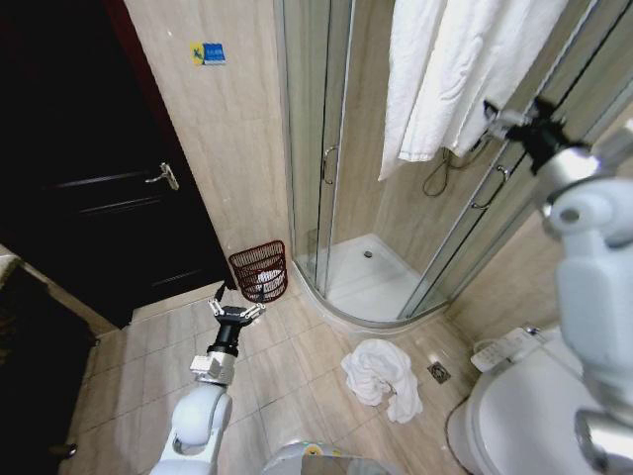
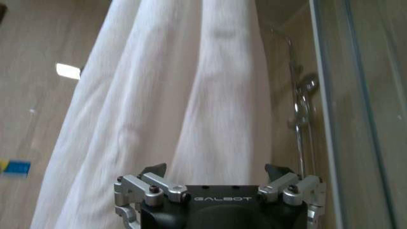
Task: Discard the used towel into the hamper.
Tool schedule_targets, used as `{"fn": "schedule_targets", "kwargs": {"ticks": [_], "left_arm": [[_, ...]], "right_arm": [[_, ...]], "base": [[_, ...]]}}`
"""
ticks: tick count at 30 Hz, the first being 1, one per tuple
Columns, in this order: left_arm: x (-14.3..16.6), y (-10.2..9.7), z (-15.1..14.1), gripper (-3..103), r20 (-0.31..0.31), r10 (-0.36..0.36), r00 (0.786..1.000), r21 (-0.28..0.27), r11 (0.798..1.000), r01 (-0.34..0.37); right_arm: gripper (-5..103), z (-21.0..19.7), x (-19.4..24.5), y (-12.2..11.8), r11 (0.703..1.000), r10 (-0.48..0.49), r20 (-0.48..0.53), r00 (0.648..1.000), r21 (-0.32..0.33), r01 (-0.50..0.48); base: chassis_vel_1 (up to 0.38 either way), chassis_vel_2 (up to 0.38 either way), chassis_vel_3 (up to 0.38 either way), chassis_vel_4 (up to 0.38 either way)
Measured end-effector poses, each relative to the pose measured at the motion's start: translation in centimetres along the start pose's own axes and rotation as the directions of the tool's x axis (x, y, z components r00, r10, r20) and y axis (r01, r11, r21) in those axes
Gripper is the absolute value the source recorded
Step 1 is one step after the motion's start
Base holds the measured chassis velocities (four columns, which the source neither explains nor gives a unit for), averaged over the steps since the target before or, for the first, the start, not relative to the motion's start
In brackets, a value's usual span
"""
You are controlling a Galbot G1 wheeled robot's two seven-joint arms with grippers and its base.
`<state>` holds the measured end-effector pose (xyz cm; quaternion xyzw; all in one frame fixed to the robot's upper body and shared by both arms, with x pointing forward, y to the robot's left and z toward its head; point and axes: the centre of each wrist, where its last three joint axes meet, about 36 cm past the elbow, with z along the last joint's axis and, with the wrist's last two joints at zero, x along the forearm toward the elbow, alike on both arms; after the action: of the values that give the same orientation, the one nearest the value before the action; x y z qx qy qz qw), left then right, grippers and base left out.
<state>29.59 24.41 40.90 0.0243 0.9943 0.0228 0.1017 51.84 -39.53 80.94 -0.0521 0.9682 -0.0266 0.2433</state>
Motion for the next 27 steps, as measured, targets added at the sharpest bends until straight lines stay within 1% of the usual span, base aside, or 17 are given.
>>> {"fn": "schedule_targets", "kwargs": {"ticks": [2, 4, 6, 7, 10, 11, 12, 15, 16, 19, 20, 22, 23, 25, 26, 27], "left_arm": [[0.0, 0.1, 0.2, 100, -0.004, -0.002, 1.000, 0.003, 1.000, 0.002], [0.1, 0.1, 0.2, 100, -0.005, -0.002, 1.000, 0.003, 1.000, 0.002], [0.2, 0.4, 0.5, 100, -0.008, -0.006, 1.000, 0.007, 1.000, 0.006], [0.2, 0.4, 0.5, 100, -0.008, -0.006, 1.000, 0.007, 1.000, 0.006], [0.3, 0.9, 0.9, 100, -0.006, -0.014, 1.000, 0.007, 1.000, 0.014], [0.3, 1.0, 1.0, 100, -0.006, -0.016, 1.000, 0.008, 1.000, 0.017], [0.3, 1.0, 1.0, 100, -0.006, -0.016, 1.000, 0.008, 1.000, 0.017], [0.3, 1.6, 1.1, 100, -0.001, -0.025, 1.000, 0.013, 1.000, 0.025], [0.3, 1.6, 1.1, 100, -0.001, -0.025, 1.000, 0.013, 1.000, 0.025], [0.3, 2.3, 1.1, 100, 0.005, -0.033, 0.999, 0.013, 0.999, 0.033], [0.3, 2.3, 1.1, 100, 0.005, -0.033, 0.999, 0.013, 0.999, 0.033], [0.5, 2.7, 1.3, 100, 0.009, -0.040, 0.999, 0.012, 0.999, 0.040], [0.5, 2.7, 1.3, 100, 0.009, -0.040, 0.999, 0.012, 0.999, 0.040], [0.7, 3.0, 1.5, 100, 0.010, -0.047, 0.999, 0.013, 0.999, 0.047], [0.7, 3.0, 1.5, 100, 0.010, -0.047, 0.999, 0.013, 0.999, 0.047], [0.8, 3.1, 1.6, 100, 0.009, -0.050, 0.999, 0.014, 0.999, 0.049]], "right_arm": [[100, -0.9, -1.7, 0.6, 1.000, -0.016, 0.007, 1.000, 0.004, 0.016], [100, -1.1, -2.1, 0.8, 1.000, -0.021, 0.008, 1.000, 0.004, 0.021], [100, -2.6, -4.3, 2.1, 0.999, -0.041, 0.014, 0.999, 0.003, 0.041], [100, -2.6, -4.3, 2.1, 0.999, -0.041, 0.014, 0.999, 0.003, 0.041], [100, -4.5, -6.5, 3.5, 0.999, -0.050, 0.031, 0.998, 0.006, 0.050], [100, -5.2, -7.3, 4.0, 0.999, -0.046, 0.036, 0.998, 0.008, 0.046], [100, -5.2, -7.3, 4.0, 0.999, -0.046, 0.036, 0.998, 0.008, 0.046], [100, -7.4, -9.3, 5.5, 1.000, -0.019, 0.054, 0.998, 0.013, 0.019], [100, -7.4, -9.3, 5.5, 1.000, -0.019, 0.054, 0.998, 0.013, 0.019], [100, -9.5, -11.2, 6.7, 1.000, 0.006, 0.072, 0.997, 0.014, -0.007], [100, -9.5, -11.2, 6.7, 1.000, 0.006, 0.072, 0.997, 0.014, -0.007], [100, -11.3, -12.7, 7.6, 0.999, 0.023, 0.088, 0.996, 0.020, -0.025], [100, -11.3, -12.7, 7.6, 0.999, 0.023, 0.088, 0.996, 0.020, -0.025], [100, -13.3, -13.9, 8.2, 0.999, 0.035, 0.111, 0.993, 0.025, -0.038], [100, -13.3, -13.9, 8.2, 0.999, 0.035, 0.111, 0.993, 0.025, -0.038], [100, -14.5, -14.3, 8.6, 0.999, 0.040, 0.125, 0.991, 0.023, -0.043]], "base": [[0.000, 0.000, 0.000, 0.000], [0.000, 0.000, 0.000, 0.000], [0.000, 0.000, 0.000, 0.000], [0.000, 0.000, 0.000, 0.000], [0.000, 0.000, 0.000, 0.000], [0.000, 0.000, 0.000, 0.000], [0.000, 0.000, 0.000, 0.000], [0.000, 0.000, 0.000, 0.000], [0.000, 0.000, 0.000, 0.000], [0.000, 0.000, 0.000, 0.000], [0.000, 0.000, 0.000, 0.000], [0.000, 0.000, 0.000, 0.000], [0.000, 0.000, 0.000, 0.000], [0.000, 0.000, 0.000, 0.000], [0.000, 0.000, 0.000, 0.000], [0.000, 0.000, 0.000, 0.000]]}}
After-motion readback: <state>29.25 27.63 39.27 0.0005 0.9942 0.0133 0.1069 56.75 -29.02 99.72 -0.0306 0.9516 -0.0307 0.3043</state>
